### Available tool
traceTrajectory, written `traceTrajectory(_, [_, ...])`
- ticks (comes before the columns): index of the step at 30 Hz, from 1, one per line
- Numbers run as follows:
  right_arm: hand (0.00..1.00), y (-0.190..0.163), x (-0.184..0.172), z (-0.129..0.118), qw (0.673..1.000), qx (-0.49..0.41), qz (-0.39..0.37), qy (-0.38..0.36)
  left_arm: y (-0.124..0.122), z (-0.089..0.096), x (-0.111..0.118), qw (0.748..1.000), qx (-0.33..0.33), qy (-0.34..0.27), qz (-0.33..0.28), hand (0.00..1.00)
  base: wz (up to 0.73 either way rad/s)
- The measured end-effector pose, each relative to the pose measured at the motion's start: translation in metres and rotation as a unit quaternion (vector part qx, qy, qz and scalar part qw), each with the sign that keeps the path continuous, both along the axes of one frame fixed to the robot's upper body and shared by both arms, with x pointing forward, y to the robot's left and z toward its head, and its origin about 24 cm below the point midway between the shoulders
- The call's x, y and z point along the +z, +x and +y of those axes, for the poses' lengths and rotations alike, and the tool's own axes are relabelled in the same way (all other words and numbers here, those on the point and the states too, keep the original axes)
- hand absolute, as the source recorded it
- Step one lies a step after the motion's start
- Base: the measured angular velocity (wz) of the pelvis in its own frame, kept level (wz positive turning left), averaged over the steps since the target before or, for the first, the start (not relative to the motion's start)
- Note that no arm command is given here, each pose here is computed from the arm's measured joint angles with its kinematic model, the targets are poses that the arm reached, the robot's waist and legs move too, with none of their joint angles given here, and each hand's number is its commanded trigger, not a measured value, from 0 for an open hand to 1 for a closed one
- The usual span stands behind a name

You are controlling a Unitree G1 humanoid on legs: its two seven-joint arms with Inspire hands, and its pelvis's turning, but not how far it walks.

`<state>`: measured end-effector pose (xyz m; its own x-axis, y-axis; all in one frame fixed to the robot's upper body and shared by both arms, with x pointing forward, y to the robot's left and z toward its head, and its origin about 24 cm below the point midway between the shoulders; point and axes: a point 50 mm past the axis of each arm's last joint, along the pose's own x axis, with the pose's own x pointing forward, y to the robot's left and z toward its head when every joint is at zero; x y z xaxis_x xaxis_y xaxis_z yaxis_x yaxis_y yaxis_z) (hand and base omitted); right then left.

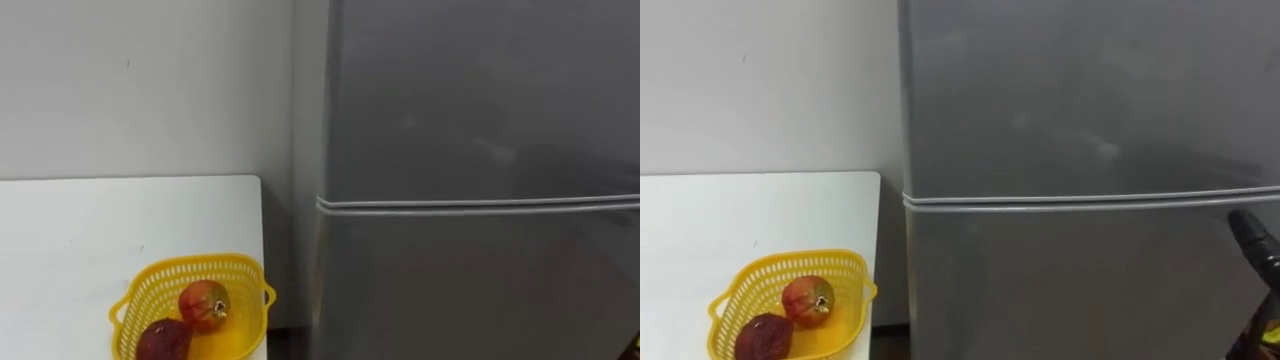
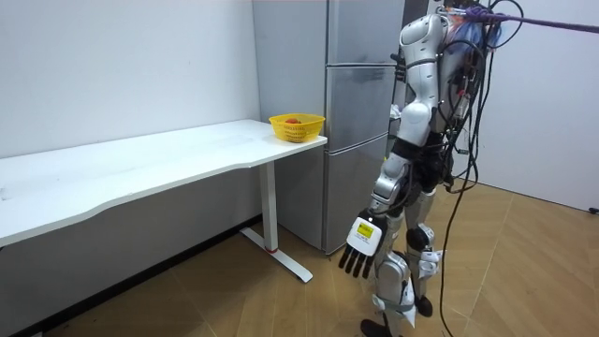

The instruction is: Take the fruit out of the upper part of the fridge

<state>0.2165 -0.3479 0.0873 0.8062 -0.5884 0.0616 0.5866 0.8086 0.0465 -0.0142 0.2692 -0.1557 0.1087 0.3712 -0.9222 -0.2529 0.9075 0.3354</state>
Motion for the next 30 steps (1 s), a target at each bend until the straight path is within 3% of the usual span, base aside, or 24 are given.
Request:
traceTrajectory(9, [0.0, -0.017, -0.042, -0.003, 0.98, -0.065, 0.153, -0.112, 0.012, -0.002, 0.0, 1.0, -0.022, -0.001, -0.011, 0.0, -0.01])
traceTrajectory(18, [0.0, -0.038, -0.096, 0.002, 0.947, -0.031, 0.292, -0.129, 0.013, -0.001, 0.0, 0.999, -0.028, -0.006, -0.016, 0.0, 0.0])
traceTrajectory(25, [0.0, -0.064, -0.151, 0.018, 0.908, 0.034, 0.407, -0.089, 0.023, -0.002, 0.001, 0.998, -0.046, -0.012, -0.035, 0.0, 0.02])
traceTrajectory(30, [0.0, -0.1, -0.194, 0.037, 0.868, 0.067, 0.492, -0.015, 0.019, -0.002, 0.001, 0.998, -0.045, -0.011, -0.033, 0.0, 0.09])
